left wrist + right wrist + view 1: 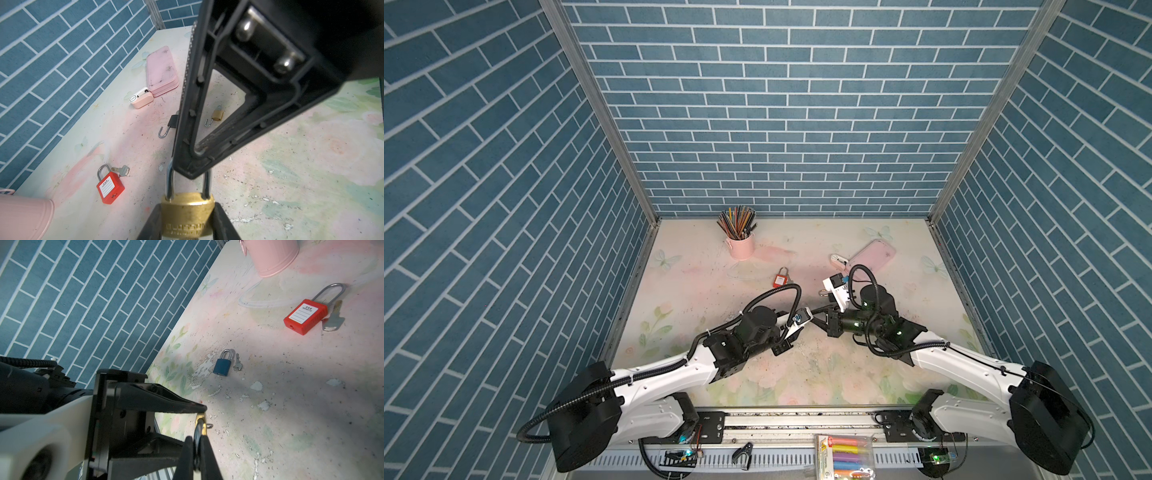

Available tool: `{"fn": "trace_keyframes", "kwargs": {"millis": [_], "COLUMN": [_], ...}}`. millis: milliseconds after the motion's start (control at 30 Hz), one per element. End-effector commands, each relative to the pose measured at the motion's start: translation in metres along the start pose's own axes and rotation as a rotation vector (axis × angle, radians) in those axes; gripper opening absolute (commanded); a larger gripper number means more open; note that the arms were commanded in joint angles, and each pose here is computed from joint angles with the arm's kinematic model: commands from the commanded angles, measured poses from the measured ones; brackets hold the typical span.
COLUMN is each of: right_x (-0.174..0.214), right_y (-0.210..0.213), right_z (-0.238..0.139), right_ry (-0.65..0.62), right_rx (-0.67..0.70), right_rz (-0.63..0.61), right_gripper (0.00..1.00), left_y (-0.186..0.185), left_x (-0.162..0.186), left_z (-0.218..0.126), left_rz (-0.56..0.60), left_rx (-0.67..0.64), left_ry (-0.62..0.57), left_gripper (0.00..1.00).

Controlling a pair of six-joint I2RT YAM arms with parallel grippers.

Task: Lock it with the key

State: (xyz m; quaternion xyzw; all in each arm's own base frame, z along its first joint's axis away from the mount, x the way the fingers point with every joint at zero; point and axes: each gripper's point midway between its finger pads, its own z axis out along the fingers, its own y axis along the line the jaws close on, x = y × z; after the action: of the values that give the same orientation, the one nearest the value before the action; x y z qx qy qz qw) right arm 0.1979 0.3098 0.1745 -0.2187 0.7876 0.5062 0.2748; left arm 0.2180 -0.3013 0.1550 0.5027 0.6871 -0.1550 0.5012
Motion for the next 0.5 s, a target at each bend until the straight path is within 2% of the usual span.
{"fn": "trace_keyframes", "kwargs": {"millis": [0, 200, 467], "right_x": [0.068, 0.077, 0.092], "right_y": [-0.005, -0.011, -0.015], "right_z": [0.005, 0.006, 0.014], "right_ry": [0.236, 0.260, 0.291], "right_rx": [-0.037, -0.026, -0.036], "right_rz": [0.125, 0.145, 0.171], "right_gripper": [0.00, 0.00, 0.00], "left_y": [0.045, 0.057, 0.063], "left_x": [-0.153, -0.166, -0.187], "left_z": [-0.047, -0.058, -0.067], "left_rz": [-0.009, -0.013, -0.025], "left_rx": [-0.147, -0.211, -0.218], "left_ry": [-0.537, -0.589, -0.657], "left_gripper": [0.00, 0.00, 0.00]}}
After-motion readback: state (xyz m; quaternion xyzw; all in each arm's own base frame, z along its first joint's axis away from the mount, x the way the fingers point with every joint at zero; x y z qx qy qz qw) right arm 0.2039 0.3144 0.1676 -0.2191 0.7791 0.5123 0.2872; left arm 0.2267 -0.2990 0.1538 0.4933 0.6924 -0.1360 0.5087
